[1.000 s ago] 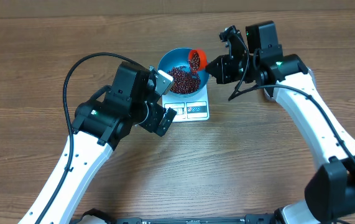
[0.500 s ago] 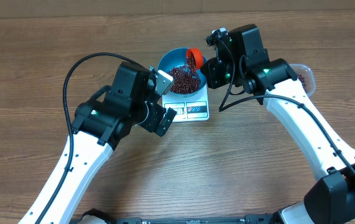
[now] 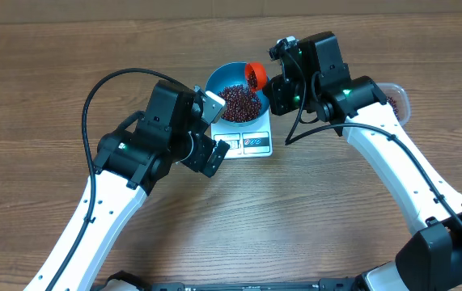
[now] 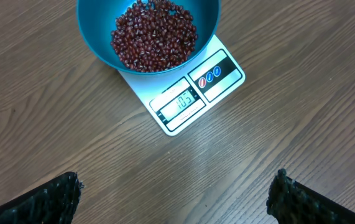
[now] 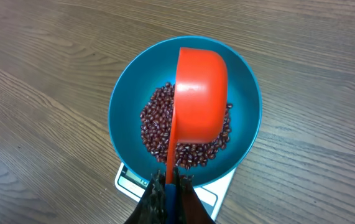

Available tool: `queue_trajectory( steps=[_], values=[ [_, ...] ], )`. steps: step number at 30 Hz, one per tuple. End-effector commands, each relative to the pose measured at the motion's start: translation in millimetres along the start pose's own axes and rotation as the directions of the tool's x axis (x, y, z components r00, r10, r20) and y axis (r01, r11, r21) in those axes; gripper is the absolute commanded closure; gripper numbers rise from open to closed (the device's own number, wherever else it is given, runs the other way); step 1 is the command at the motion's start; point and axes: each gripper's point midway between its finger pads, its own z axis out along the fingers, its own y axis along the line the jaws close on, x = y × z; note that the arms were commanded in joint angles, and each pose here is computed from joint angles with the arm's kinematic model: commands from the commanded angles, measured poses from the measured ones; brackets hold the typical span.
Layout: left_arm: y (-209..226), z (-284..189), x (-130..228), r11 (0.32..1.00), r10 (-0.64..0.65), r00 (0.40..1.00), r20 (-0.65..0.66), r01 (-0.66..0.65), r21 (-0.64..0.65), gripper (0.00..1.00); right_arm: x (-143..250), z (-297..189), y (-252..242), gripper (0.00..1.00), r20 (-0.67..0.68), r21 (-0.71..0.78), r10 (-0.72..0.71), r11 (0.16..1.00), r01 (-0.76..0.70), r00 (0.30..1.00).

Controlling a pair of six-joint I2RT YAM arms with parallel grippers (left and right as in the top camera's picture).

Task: Scoop item into bowl and weigh 150g on scale
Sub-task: 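Tilt the scoop with right gripper to pour beans into the bowl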

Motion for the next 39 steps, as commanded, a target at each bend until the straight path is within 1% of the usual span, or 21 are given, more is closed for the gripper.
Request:
queue_trajectory(
  steps=[1, 12, 14, 16, 19, 21, 39],
  values=[
    [1, -1, 2, 1.000, 0.019, 1.000, 0.000, -0.019, -0.007, 0.00, -19, -18, 5, 0.96, 0.060, 0.004, -0.021, 1.000, 0.020, 0.998],
    [1, -1, 2, 1.000, 0.019, 1.000, 0.000, -0.019, -0.007, 0.00, -18, -18, 5, 0.96, 0.059, 0.003, -0.021, 1.000, 0.021, 0.998],
    [1, -1, 2, 1.000, 0.019, 1.000, 0.000, -0.019, -0.007, 0.00, -15, -17, 9, 0.96, 0.046, -0.002, -0.075, 0.997, 0.075, 0.996],
    [1, -1, 2, 1.000, 0.019, 1.000, 0.000, -0.019, -0.007, 0.00, -9, -15, 15, 0.96, 0.024, 0.003, -0.173, 0.985, 0.173, 0.985],
    [1, -1, 2, 1.000, 0.019, 1.000, 0.000, -0.019, -0.007, 0.00, -9, -13, 7, 0.96, 0.007, 0.106, -0.201, 0.974, 0.199, 0.979],
    [1, -1, 2, 1.000, 0.019, 1.000, 0.000, -0.019, -0.007, 0.00, -9, -14, 4, 0.96, 0.004, 0.139, -0.208, 0.969, 0.205, 0.978],
    [1, -1, 2, 1.000, 0.019, 1.000, 0.000, -0.019, -0.007, 0.00, -7, -13, 3, 0.96, -0.006, 0.138, -0.204, 0.969, 0.203, 0.979]
  ],
)
